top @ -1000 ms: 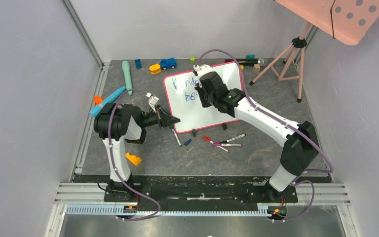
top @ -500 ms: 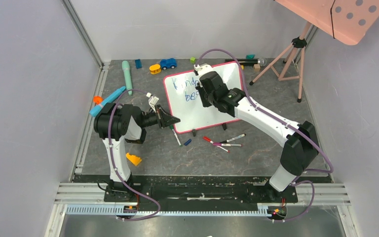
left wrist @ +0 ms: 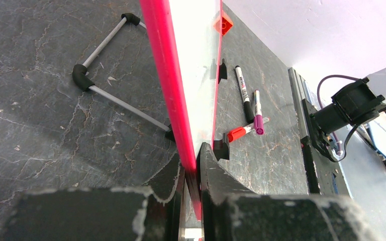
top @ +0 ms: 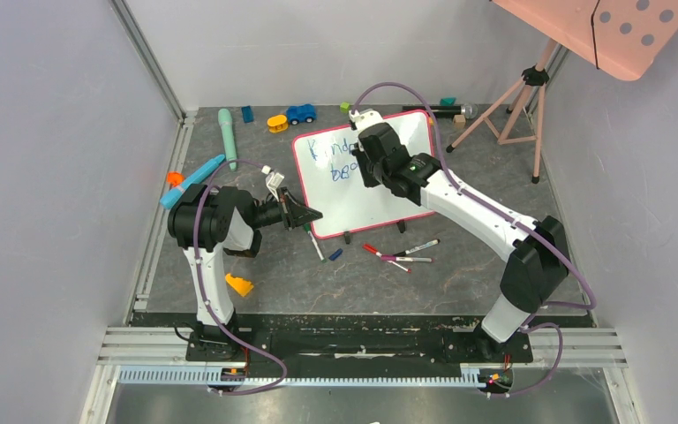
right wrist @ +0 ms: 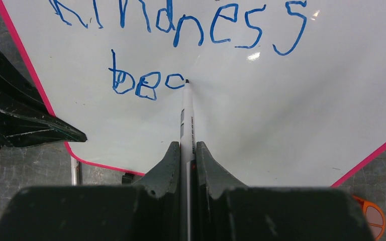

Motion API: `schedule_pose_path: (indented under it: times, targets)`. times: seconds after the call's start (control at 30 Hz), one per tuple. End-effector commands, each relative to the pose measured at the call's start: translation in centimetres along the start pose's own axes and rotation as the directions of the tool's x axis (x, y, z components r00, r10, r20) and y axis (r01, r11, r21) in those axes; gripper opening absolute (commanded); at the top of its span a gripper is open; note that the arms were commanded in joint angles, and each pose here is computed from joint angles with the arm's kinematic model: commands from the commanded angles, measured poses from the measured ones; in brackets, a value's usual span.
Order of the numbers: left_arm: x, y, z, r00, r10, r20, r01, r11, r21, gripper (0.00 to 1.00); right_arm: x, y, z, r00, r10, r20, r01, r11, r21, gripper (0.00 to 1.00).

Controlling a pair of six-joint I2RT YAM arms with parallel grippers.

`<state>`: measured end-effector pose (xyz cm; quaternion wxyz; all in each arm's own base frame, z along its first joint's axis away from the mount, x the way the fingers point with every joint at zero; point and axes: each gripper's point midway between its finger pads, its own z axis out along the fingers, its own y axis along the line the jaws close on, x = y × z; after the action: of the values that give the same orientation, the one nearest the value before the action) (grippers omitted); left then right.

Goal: Write a sentence on the whiteboard

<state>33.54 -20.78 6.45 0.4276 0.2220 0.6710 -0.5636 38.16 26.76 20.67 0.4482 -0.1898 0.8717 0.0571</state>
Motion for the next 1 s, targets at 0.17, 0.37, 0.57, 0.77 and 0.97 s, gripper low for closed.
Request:
schedule_pose_path:
  times: [0.17,0.37,0.57,0.77,0.97]
  targets:
    - [0.0,2.3,-0.2,0.978,0.208,0.029,-0.205,0.975,-0.082,0.05,-1.5,-0.6,0.1,0.999,0.008,0.037,-0.009,1.0,0.015,0.0]
    - [0.0,2.3,-0.2,0.978,0.206,0.029,-0.203,0.976,-0.082,0.05,0.3,-0.7,-0.2,1.0,0.005,0.006,-0.005,1.0,0.011,0.0]
    - [0.0,2.3,-0.2,0.978,0.207,0.029,-0.204,0.976,-0.081,0.05,1.7,-0.7,-0.3,1.0,0.009,-0.016,-0.009,1.0,0.003,0.0]
    - [0.0,2.3,-0.2,0.978,0.206,0.029,-0.203,0.976,-0.082,0.05,2.6,-0.3,-0.2,0.999,0.011,-0.032,-0.012,1.0,-0.023,0.0]
    - [0.0,2.3,-0.2,0.978,0.206,0.03,-0.203,0.976,-0.081,0.05,2.9,0.3,-0.2,0.999,0.012,-0.032,-0.014,0.998,-0.054,0.0]
